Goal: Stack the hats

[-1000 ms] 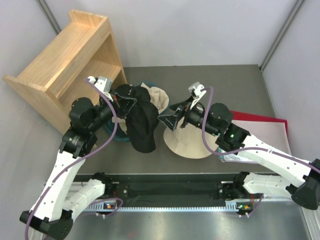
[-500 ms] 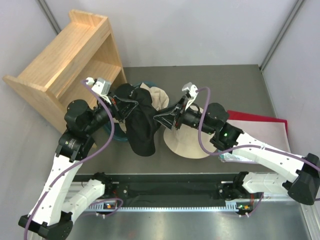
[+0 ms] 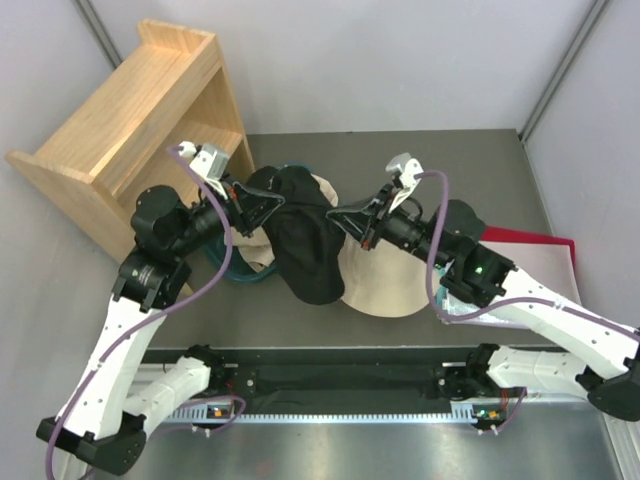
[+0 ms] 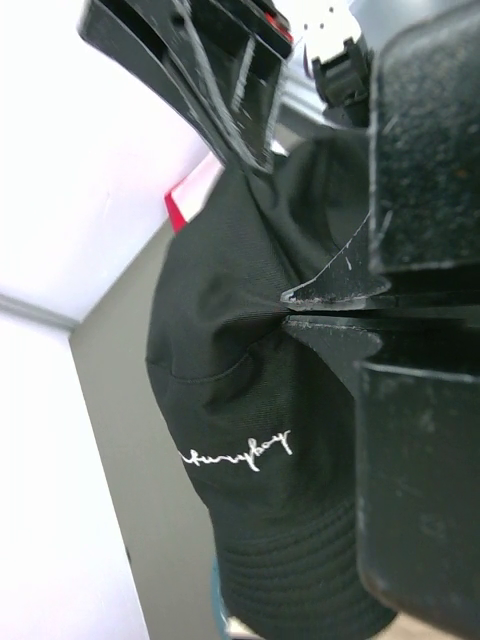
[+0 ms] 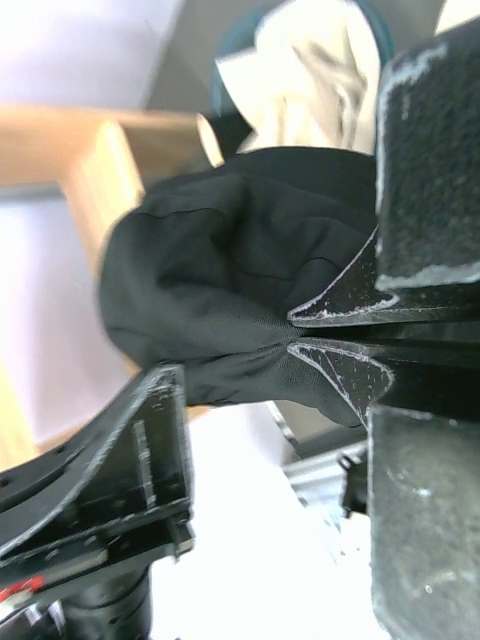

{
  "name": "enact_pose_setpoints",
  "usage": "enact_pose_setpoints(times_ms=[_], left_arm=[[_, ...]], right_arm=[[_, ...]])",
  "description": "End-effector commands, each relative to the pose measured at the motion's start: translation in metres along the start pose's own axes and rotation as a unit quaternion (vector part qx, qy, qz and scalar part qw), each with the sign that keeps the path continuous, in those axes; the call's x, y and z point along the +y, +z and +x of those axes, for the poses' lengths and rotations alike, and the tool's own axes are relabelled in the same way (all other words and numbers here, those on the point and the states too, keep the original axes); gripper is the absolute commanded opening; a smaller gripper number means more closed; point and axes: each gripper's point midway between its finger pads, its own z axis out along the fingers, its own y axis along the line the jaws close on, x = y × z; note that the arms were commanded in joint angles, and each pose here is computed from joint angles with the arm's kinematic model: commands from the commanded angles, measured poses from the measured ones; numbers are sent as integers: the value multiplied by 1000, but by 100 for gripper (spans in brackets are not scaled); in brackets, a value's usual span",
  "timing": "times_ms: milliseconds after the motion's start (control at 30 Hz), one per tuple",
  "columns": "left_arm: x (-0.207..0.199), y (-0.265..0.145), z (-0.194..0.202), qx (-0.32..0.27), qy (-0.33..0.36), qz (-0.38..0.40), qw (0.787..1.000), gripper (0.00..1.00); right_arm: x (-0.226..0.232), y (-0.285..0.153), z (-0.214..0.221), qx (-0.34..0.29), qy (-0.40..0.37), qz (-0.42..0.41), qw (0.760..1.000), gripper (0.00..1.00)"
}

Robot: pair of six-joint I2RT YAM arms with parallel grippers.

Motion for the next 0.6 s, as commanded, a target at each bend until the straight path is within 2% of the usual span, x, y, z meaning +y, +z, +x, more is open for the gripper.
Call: enact_pose_setpoints(times_ms=[0, 67, 333, 433, 567], left_arm=[[-6, 16, -32, -35, 5, 21, 999, 0], [-13, 23, -42, -47, 3, 38, 998, 0], [-62, 84, -11, 13, 13, 89, 996, 0], [-73, 98, -11, 5, 11, 111, 994, 0], [-77, 119, 0, 24, 7, 127, 992, 0]], right_arm=[[-4, -30, -78, -75, -60, 60, 994, 0], [-10, -41, -87, -77, -72, 85, 991, 0], [-42, -92, -114, -94, -105, 202, 969, 0], [-53, -114, -128, -101, -119, 247, 956, 0], [-57, -140, -141, -118, -124, 276, 946, 0]])
